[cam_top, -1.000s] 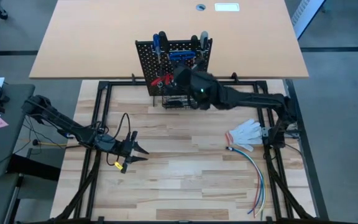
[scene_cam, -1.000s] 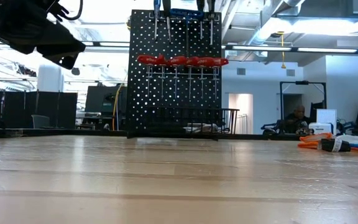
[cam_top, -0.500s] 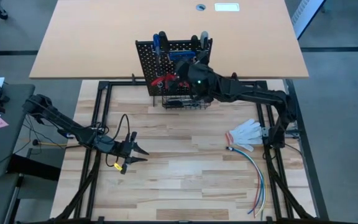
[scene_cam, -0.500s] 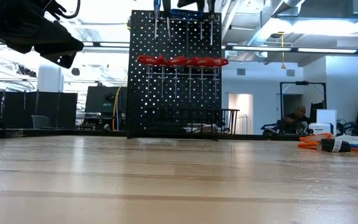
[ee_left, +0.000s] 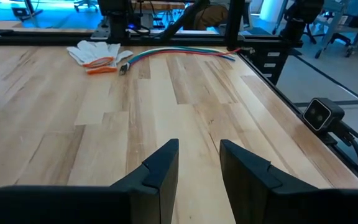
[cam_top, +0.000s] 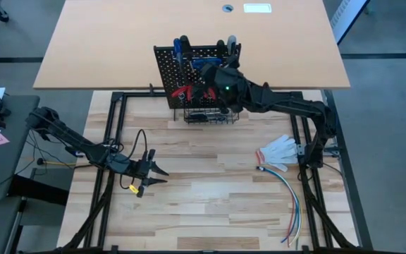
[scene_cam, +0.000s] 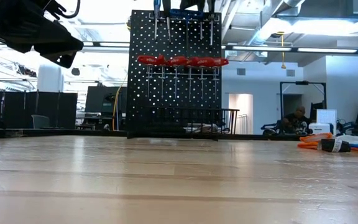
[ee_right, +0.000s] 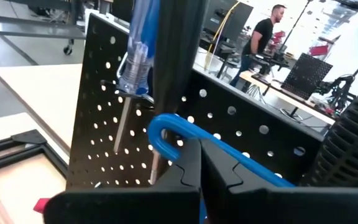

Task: Hang tools onto peg board
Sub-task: Hang the blue pick tool on the pegboard

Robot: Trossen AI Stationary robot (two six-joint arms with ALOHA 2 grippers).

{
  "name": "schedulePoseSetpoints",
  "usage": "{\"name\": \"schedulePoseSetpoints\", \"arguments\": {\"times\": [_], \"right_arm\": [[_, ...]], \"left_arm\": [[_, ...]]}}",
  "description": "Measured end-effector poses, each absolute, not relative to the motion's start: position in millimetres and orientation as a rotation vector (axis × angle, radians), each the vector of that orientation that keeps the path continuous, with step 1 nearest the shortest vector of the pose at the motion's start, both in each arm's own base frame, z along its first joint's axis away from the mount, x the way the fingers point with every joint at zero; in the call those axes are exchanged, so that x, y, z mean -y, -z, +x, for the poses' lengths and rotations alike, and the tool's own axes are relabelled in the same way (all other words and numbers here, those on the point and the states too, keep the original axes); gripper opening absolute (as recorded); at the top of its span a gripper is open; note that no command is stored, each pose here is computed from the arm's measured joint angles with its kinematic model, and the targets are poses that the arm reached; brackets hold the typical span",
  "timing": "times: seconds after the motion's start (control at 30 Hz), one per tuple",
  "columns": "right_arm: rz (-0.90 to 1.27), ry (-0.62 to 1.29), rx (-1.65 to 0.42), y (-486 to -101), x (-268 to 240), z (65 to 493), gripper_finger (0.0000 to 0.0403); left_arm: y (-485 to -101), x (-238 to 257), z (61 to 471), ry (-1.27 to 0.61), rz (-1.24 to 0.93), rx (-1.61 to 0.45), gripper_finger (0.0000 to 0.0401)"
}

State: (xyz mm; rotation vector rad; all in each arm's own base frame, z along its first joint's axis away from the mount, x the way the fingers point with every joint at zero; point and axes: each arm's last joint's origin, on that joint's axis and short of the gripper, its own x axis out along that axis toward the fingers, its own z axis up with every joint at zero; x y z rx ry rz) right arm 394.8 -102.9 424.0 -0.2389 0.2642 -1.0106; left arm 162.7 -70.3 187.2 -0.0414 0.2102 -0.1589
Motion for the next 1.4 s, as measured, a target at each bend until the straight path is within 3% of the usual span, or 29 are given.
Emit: {"name": "schedulePoseSetpoints", "arguments": {"times": [0.93,1.2,1.4], "right_arm": [[-0.308,0.977,-0.266,-428,87,398,0.0003],[-0.577,0.842,-0.473,-417,52,402,0.0003],[-0.611,1.002,-0.556,-412,64,401,0.0003]], "left_arm": [[-187,70,163,0.159,-0.050,-0.211,0.0111],[-187,71,163,0.165,-0.050,-0.211,0.0111],[-188,73,162,0.175,-0.051,-0.206,0.0111]]}}
